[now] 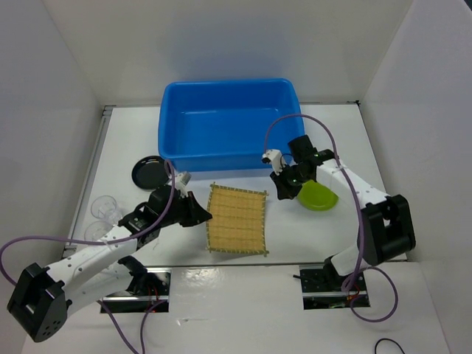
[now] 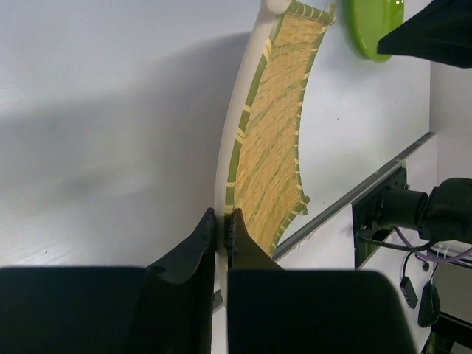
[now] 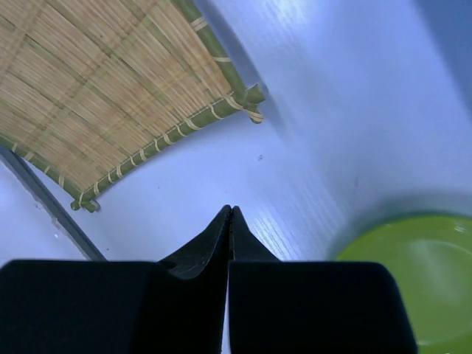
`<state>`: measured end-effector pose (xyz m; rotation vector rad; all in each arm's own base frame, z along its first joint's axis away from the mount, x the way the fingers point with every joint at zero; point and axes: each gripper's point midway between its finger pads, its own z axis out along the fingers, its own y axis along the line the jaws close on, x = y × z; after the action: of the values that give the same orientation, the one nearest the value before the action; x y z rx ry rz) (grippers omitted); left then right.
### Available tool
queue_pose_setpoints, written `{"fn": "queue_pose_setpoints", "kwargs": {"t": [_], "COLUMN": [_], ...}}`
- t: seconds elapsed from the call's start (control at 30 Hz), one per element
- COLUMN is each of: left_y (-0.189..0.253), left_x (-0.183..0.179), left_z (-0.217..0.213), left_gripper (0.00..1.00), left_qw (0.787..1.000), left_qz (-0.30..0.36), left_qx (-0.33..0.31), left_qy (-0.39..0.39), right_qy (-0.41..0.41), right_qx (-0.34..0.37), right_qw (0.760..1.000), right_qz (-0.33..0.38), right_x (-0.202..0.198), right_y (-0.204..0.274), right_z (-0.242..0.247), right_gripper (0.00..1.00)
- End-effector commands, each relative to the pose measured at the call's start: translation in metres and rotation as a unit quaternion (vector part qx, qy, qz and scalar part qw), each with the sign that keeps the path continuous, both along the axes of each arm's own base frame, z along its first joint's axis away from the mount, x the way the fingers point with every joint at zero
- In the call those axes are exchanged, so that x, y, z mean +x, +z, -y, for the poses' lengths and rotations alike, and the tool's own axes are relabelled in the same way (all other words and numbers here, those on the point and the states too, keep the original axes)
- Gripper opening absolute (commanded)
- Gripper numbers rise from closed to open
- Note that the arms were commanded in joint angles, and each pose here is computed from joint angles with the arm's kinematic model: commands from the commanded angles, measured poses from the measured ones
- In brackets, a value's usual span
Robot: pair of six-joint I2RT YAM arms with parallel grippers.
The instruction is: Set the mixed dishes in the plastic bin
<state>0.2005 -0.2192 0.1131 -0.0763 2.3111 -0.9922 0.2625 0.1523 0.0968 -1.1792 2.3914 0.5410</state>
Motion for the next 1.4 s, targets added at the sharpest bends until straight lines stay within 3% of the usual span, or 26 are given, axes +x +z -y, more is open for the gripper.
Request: {"fn": "queue_pose_setpoints", "kwargs": {"t": [0.0, 0.3, 0.63, 0.83, 1.03, 1.37], "left_y": [0.013, 0.041, 0.123, 0.128, 0.118, 0.182], "left_x": [0.003, 0.001, 0.0, 0.004, 0.004, 0.009], "left_z": [0.0, -0.008, -0.009, -0.007, -0.01, -0.005], "left_gripper": [0.0, 0.0, 0.0, 0.0, 0.0, 0.0], "left_qw": [1.0, 1.0, 0.997, 0.997, 0.998, 0.993], "left_qz": [0.021, 0.02, 0.058, 0.05, 0.041, 0.079], "left_qx": [-0.012, -0.002, -0.044, -0.052, -0.045, -0.091], "left_qy": [0.003, 0.015, 0.021, 0.027, 0.031, 0.02], "right_qy": [0.029, 0.029, -0.044, -0.078, -0.083, -0.098], "right_qx": [0.01, 0.011, 0.053, 0.083, 0.082, 0.075], "right_qw": [0.999, 0.999, 0.997, 0.993, 0.993, 0.992], "right_qz": [-0.031, -0.029, -0.019, 0.024, 0.019, 0.023], "right_x": [-0.006, -0.006, 0.016, 0.034, 0.037, 0.041], "right_y": [-0.008, -0.006, 0.009, 0.027, 0.02, 0.017], "right_z": [-0.011, -0.012, 0.024, 0.048, 0.051, 0.058], "right_gripper": [0.0, 0.0, 0.0, 0.0, 0.0, 0.0]}}
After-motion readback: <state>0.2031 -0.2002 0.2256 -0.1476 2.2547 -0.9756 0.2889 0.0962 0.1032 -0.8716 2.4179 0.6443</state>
